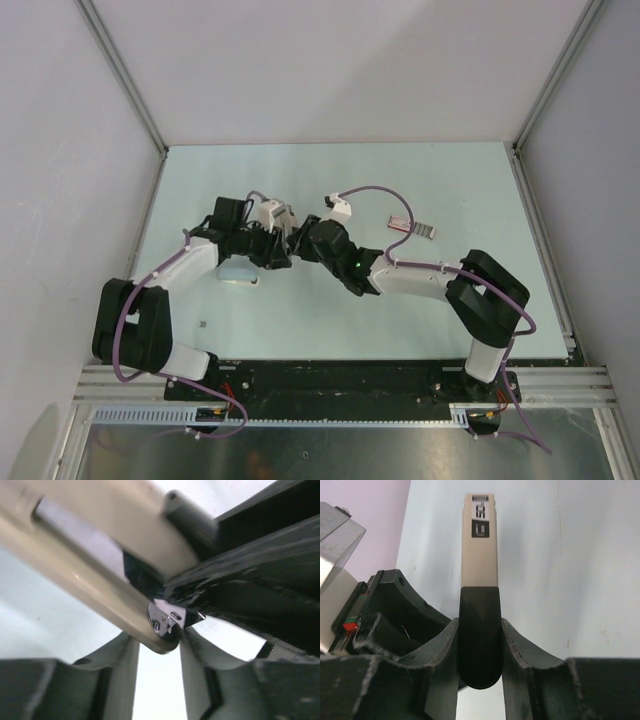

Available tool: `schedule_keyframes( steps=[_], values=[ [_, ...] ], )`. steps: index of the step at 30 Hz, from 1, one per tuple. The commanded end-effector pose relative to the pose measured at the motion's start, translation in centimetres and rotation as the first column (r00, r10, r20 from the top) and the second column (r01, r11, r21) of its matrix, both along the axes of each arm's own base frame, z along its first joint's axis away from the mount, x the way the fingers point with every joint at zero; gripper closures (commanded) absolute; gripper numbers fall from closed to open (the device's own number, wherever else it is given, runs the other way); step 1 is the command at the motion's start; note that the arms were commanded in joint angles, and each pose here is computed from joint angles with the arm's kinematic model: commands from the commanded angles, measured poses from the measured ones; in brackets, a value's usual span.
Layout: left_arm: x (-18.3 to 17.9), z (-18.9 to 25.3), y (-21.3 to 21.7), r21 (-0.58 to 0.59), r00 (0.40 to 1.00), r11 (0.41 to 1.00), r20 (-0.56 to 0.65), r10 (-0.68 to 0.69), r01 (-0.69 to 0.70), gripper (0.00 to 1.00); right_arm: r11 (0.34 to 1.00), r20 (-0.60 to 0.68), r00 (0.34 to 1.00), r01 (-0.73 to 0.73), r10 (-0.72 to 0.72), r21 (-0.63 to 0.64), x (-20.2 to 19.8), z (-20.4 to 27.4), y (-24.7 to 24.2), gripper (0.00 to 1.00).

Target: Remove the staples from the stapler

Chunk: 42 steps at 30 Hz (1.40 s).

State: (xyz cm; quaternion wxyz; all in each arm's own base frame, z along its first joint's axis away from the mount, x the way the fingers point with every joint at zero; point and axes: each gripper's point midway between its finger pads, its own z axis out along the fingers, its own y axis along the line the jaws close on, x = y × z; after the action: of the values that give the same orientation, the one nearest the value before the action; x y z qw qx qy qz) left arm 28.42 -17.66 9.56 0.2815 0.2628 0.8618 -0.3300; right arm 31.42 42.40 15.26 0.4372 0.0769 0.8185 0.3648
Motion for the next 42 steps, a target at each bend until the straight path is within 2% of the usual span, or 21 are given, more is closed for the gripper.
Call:
schedule_keyframes(
  steps=[1, 6, 9, 17, 25, 29, 34, 42],
  values=[
    [1.7, 1.2, 0.1, 0.006, 0.993, 1.0, 0.111, -0.027, 0.026, 0.7, 0.981, 0.083, 0.996, -0.05, 0.035, 0.186, -0.9, 6.9, 1.4, 1.0],
    [1.5, 1.8, -0.1, -0.009, 0.989, 0.998, 0.139, -0.057, 0.059, 0.94, 0.985, 0.074, 0.996, -0.068, 0.057, 0.159, -1.2, 6.2, 0.9, 1.0],
    [1.9, 1.8, 0.3, 0.018, 0.985, 0.998, 0.162, -0.055, 0.053, 0.99, 0.987, 0.073, 0.994, -0.095, 0.086, 0.129, -1.4, 5.5, 0.5, 1.0],
    [4.9, 1.3, 3.2, 0.227, 0.95, 0.974, 0.309, -0.051, -0.022, 1.0, 0.96, 0.145, 0.949, -0.273, 0.28, -0.067, -3.5, 3.7, -1.0, 1.0],
    [9.0, 0.9, 5.5, 0.392, 0.907, 0.909, 0.419, -0.042, -0.139, 1.0, 0.855, 0.139, 0.859, -0.449, 0.493, -0.26, -6.2, 0.6, -4.1, 1.0],
    [10.7, 1.2, 6.0, 0.503, 0.844, 0.837, 0.527, -0.097, -0.218, 1.0, 0.797, 0.131, 0.815, -0.498, 0.565, -0.341, -6.6, -0.1, -5.3, 1.0],
    [11.4, 2.1, 5.6, 0.585, 0.739, 0.749, 0.645, -0.196, -0.312, 1.0, 0.776, 0.123, 0.808, -0.494, 0.576, -0.391, -5.9, -0.4, -6.9, 1.0],
    [10.8, 2.1, 5.1, 0.65, 0.638, 0.672, 0.694, -0.333, -0.356, 1.0, 0.737, 0.076, 0.804, -0.497, 0.589, -0.459, -5.7, -1.8, -9.1, 1.0]
  ],
)
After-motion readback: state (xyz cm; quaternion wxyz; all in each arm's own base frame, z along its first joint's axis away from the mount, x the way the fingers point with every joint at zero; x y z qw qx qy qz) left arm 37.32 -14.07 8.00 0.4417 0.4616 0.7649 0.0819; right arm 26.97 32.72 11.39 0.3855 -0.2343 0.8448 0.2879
